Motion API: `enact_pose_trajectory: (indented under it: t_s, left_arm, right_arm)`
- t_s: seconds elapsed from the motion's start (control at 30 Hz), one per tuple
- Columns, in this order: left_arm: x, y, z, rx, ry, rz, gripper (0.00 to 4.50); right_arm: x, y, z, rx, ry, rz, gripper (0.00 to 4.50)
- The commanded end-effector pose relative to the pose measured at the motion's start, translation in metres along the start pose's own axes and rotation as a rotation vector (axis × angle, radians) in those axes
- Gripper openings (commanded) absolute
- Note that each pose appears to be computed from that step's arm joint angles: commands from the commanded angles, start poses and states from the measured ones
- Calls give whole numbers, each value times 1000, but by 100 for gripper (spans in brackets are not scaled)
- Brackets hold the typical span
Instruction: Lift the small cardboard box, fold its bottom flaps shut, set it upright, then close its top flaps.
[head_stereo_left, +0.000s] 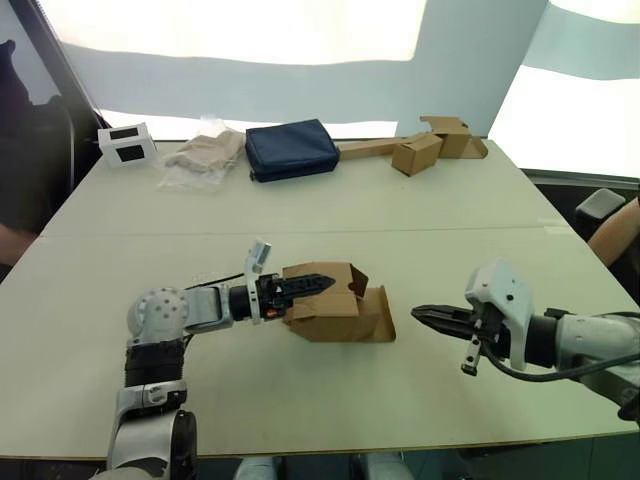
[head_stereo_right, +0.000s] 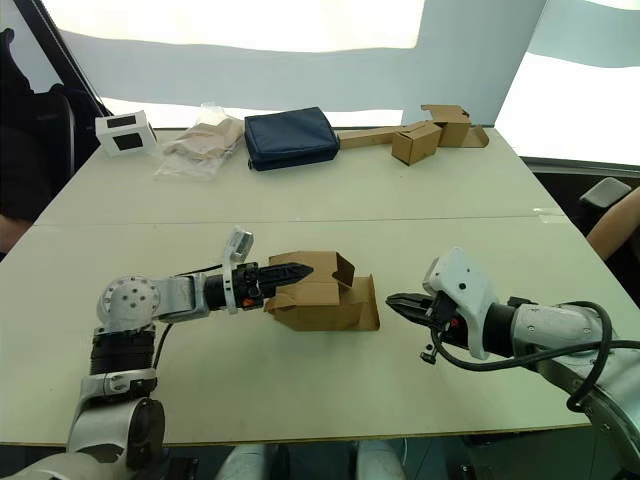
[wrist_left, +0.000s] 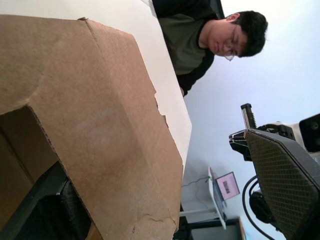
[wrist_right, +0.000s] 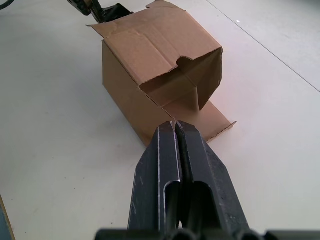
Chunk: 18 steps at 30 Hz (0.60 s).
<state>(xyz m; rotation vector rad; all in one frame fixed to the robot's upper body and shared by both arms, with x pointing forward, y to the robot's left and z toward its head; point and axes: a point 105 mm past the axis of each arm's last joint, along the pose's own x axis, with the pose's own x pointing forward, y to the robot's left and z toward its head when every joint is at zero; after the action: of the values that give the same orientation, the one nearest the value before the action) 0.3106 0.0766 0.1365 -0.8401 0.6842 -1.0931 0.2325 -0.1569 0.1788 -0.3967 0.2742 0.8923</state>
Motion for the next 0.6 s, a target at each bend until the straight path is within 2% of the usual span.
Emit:
enact_pose_trajectory:
  t_s: [0.03, 0.13, 0.3, 0.33, 0.47, 0.6]
  left_arm:
    - [-1, -9, 5, 20, -20, -28, 333]
    - [1, -9, 5, 16, -20, -20, 228]
    - [3, -11, 5, 15, -23, -18, 27]
    - [3, -12, 6, 17, -24, -19, 4]
    - [-1, -26, 15, 92, -54, -37, 4]
    - [-11, -53, 19, 317, -72, -66, 4]
  right_arm:
    - [-3, 1, 9, -28, -29, -6, 0]
    - [-3, 1, 9, -30, -29, -4, 0]
    - [-2, 1, 10, -32, -28, -2, 0]
    - [-2, 1, 10, -33, -28, -1, 0]
    - [-2, 1, 12, -33, -39, -4, 0]
    - [-2, -7, 20, -26, -94, -44, 0]
